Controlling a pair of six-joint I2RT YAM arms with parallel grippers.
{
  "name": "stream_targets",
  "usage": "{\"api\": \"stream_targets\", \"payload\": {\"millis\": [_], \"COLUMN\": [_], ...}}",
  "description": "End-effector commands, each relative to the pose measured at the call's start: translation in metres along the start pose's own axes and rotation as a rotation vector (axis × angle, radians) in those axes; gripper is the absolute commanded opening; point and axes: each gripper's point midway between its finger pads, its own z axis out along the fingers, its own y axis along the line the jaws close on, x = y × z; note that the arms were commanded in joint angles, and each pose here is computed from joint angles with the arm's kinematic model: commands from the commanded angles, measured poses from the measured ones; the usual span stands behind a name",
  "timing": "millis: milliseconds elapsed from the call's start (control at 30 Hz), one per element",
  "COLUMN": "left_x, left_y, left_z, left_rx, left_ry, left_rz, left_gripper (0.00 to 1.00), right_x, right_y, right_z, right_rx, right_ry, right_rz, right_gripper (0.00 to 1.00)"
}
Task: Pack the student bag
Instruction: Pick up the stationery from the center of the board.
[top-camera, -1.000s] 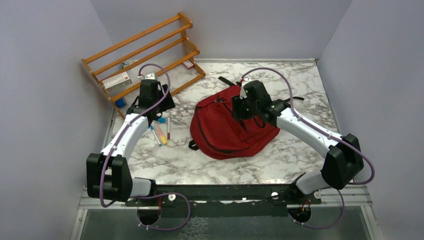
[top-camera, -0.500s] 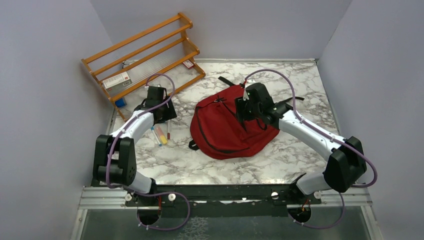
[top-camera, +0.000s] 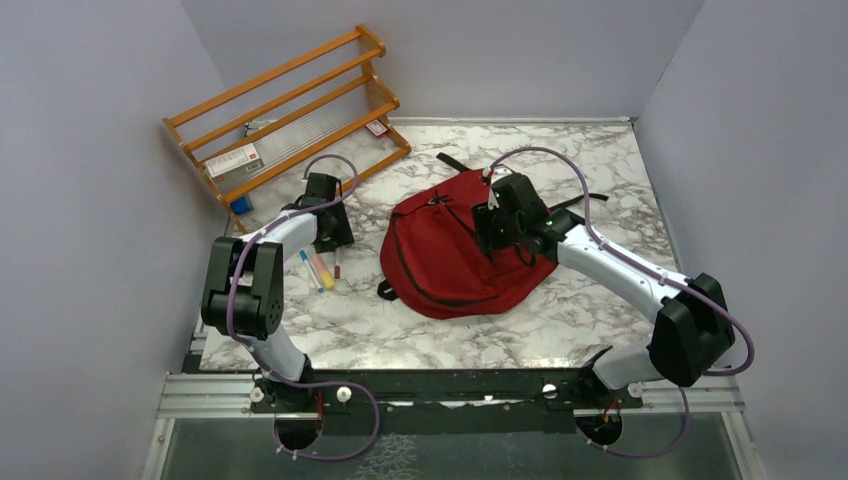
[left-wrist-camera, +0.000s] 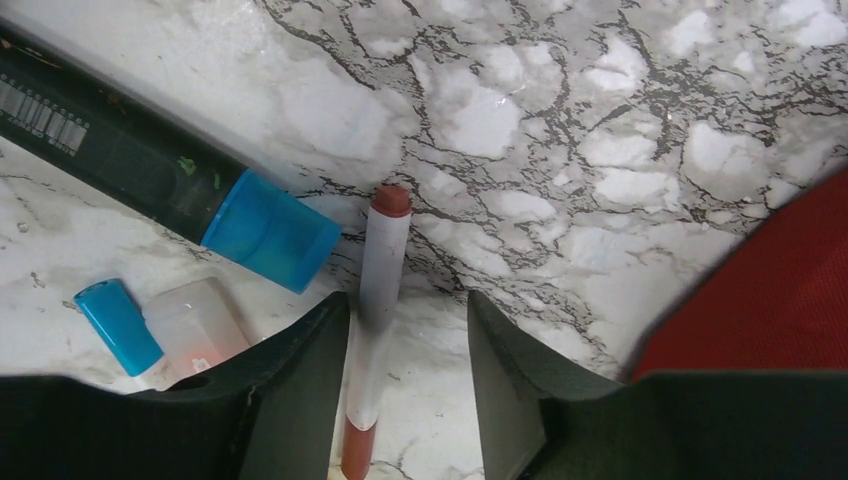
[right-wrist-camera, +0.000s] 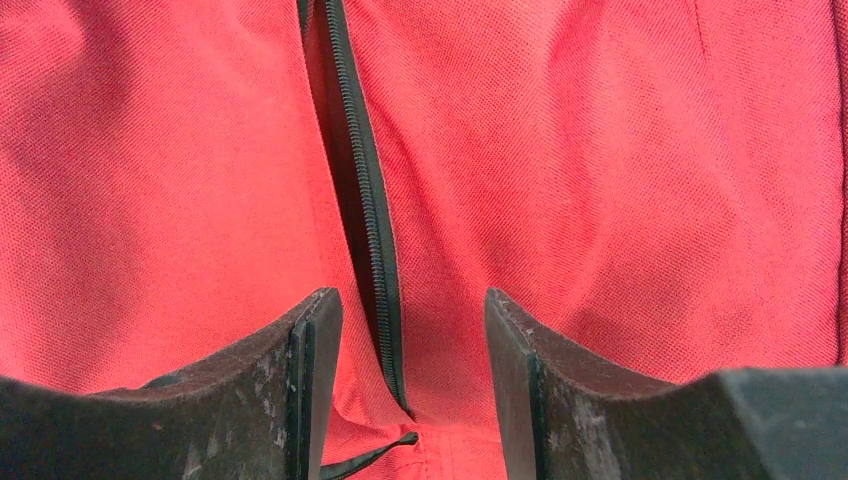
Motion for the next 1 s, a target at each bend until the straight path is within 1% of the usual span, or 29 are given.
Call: {"api": "stream_targets", "payload": {"millis": [0,100,233,367,567,633,700,833,967], "left_x": [0.009,0.014,0.021,0.028,0.031,0.028,0.023,0.01,0.003], "left_y": [-0.004,-0.002,0.008,0.011,0.009,0.004,-0.009,-0.038,-0.059], "left_z": [0.007,0.007,0.006,0.007,0.006,0.005,0.003,-0.008,-0.019], "left_rx": [-0.004,-0.023,-0.072,-0.088,-0.098,-0.086,-0.037,0.075,0.195], "left_ry": [0.065,0.103,0.121,0.139,0.14,0.132,0.115,0.033,-0.015], "left_rz": [0.021,0.05,0.08,0.09,0.114,0.12,0.13,0.177,0.189], "left_gripper": [0.46,0.42,0.37,0.35,0.19,0.17,0.16,0.15,0.03], "right_x": [-0.002,-0.002,-0.001,-0.002,-0.002,-0.003,-0.003,-0.006,-0.011], "right_y": [-0.002,-0.003,-0.007,-0.006,-0.007,-0.007,-0.005,-0.005,-0.006], "right_z": [-0.005,-0.006,-0.005,-0.004,0.0,0.001,0.002,0.005,0.009], "right_rx": [0.016,0.023,0.044,0.043,0.051,0.051,0.043,0.04,0.051], "right_ry": [-0.017,-0.016,-0.017,-0.013,-0.01,-0.007,-0.001,-0.007,-0.002], "right_rz": [0.004,0.004,0.004,0.005,0.0,0.0,-0.004,-0.026,-0.063], "right_gripper": [0.59,0.59,0.59,0.59,0.59,0.59,0.59,0.6,0.61]}}
